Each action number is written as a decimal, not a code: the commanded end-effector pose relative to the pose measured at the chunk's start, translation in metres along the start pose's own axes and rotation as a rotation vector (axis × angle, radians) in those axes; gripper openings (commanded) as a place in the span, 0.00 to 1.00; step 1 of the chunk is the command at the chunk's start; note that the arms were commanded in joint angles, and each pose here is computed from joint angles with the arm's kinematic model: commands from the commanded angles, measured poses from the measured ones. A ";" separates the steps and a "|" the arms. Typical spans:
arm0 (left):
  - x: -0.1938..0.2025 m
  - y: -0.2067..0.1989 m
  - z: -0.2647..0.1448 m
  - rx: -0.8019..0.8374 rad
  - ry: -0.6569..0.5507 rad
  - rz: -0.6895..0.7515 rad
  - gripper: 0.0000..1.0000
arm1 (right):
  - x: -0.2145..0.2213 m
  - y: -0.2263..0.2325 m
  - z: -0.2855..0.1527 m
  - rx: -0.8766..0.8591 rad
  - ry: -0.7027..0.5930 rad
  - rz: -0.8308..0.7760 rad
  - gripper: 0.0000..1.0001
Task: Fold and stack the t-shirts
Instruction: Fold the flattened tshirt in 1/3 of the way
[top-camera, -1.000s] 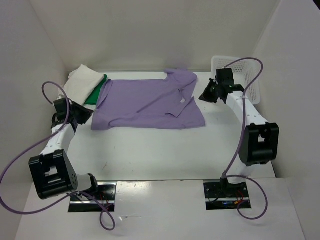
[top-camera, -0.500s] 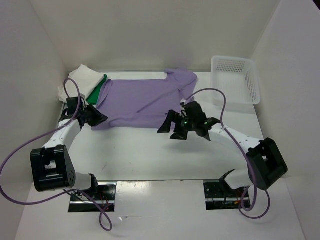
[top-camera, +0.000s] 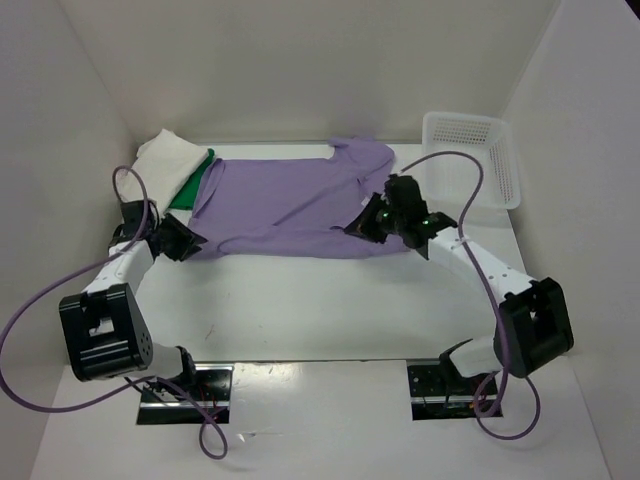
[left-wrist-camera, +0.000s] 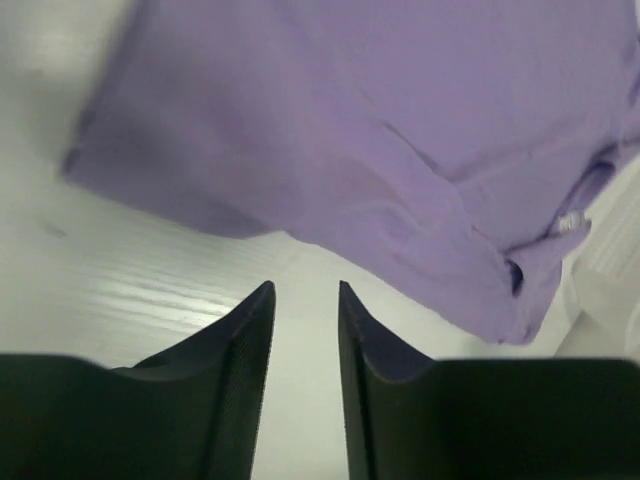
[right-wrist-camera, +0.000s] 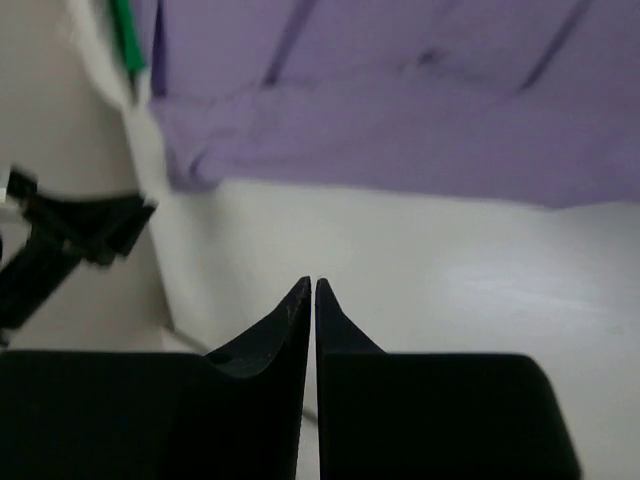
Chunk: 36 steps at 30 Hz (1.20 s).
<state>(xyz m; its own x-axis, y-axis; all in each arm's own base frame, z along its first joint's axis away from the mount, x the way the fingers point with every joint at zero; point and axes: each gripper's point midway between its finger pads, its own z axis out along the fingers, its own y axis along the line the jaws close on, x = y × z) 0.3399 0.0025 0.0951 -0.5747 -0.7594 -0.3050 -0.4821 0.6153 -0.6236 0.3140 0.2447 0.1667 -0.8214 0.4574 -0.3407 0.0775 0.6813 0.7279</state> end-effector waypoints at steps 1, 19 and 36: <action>-0.003 0.026 0.001 -0.072 -0.025 -0.119 0.42 | -0.075 -0.101 -0.028 0.395 -0.230 0.088 0.09; 0.006 0.088 0.026 -0.267 -0.040 -0.278 0.44 | -0.068 -0.242 -0.020 0.659 -0.277 0.346 0.43; 0.006 0.093 0.034 -0.263 -0.065 -0.321 0.44 | -0.070 -0.211 -0.002 0.527 -0.277 0.308 0.46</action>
<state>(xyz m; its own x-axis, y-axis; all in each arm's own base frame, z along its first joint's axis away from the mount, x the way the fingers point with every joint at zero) 0.3194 0.0424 0.0203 -0.3660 -0.9153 -0.1680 -0.7633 0.3986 -0.5084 0.3447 0.0663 0.0301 -0.5778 0.7546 -0.3109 0.6275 0.6544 0.4219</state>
